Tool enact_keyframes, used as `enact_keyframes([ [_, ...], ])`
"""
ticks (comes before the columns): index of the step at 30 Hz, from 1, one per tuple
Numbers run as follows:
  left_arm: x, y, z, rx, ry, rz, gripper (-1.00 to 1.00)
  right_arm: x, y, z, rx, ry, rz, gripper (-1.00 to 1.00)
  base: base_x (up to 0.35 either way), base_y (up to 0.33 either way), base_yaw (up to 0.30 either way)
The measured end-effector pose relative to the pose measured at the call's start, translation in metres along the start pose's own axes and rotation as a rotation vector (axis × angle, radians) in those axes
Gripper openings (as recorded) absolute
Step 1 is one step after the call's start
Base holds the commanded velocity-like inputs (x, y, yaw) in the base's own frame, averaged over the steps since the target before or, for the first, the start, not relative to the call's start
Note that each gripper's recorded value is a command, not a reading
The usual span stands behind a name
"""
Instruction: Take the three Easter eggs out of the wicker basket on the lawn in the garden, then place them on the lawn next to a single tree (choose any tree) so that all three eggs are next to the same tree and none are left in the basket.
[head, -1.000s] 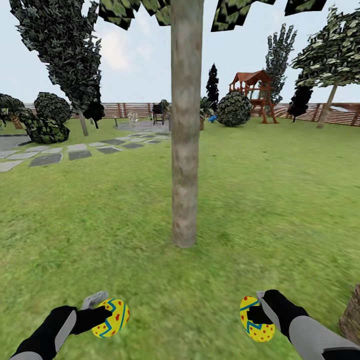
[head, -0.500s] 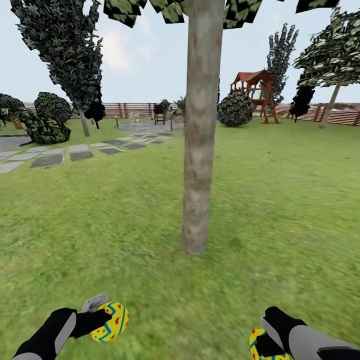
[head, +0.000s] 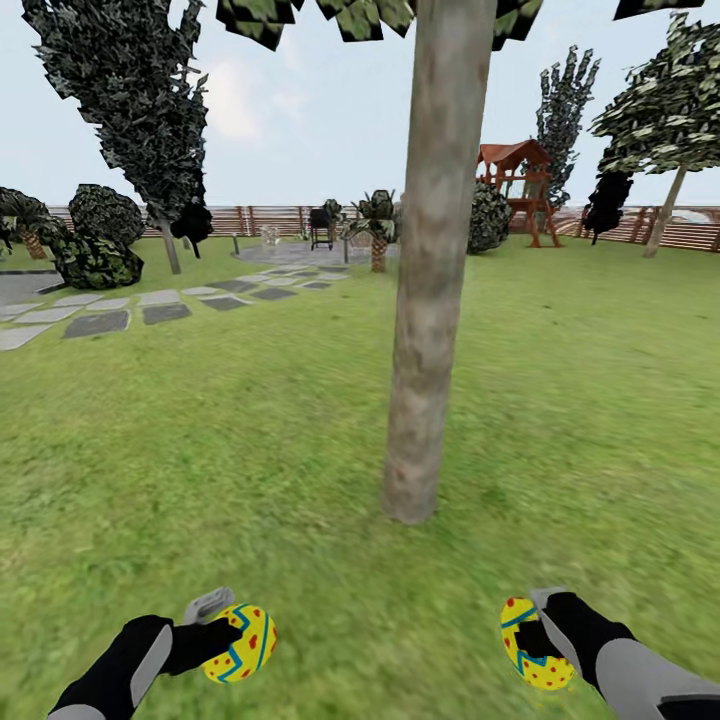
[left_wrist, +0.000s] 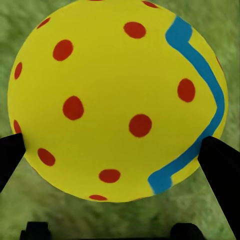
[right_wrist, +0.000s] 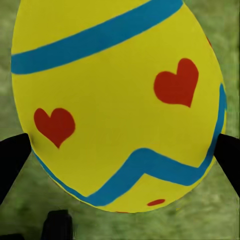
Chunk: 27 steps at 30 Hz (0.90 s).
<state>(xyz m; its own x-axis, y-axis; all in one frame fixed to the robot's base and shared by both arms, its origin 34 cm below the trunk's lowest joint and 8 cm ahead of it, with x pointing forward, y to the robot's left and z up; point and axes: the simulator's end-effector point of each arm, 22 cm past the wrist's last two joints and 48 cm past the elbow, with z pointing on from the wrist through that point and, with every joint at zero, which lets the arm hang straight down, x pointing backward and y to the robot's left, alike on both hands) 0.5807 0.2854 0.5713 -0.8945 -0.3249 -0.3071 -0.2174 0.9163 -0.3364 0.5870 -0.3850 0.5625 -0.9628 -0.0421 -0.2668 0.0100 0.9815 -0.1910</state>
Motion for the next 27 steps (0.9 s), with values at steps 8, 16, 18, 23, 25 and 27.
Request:
enact_keyframes([
  [8,0.005,-0.009,0.003,0.012,0.008,0.001,-1.00,-0.003,0.005,0.005,0.001,-0.065,-0.012,-1.00,0.238,0.256,0.000],
  [16,0.006,-0.011,0.004,0.015,0.010,0.001,-1.00,0.009,-0.003,0.006,0.006,-0.016,0.002,-1.00,0.245,0.256,0.000],
  [18,0.006,-0.011,0.004,0.015,0.010,0.000,-1.00,0.010,-0.004,0.006,0.005,-0.014,0.003,-1.00,0.246,0.256,0.000],
  [23,0.009,-0.017,0.006,0.020,0.014,0.001,-1.00,0.012,-0.014,0.006,0.020,-0.006,0.008,-1.00,0.223,0.155,0.000],
  [25,0.014,-0.018,0.009,-0.008,0.023,0.013,-1.00,0.013,-0.023,0.006,0.032,-0.003,0.013,-1.00,0.209,-0.088,0.000],
  [27,0.020,-0.015,0.013,-0.072,0.035,0.039,-1.00,0.014,-0.027,0.006,0.036,-0.002,0.016,-1.00,0.231,-0.155,0.000],
])
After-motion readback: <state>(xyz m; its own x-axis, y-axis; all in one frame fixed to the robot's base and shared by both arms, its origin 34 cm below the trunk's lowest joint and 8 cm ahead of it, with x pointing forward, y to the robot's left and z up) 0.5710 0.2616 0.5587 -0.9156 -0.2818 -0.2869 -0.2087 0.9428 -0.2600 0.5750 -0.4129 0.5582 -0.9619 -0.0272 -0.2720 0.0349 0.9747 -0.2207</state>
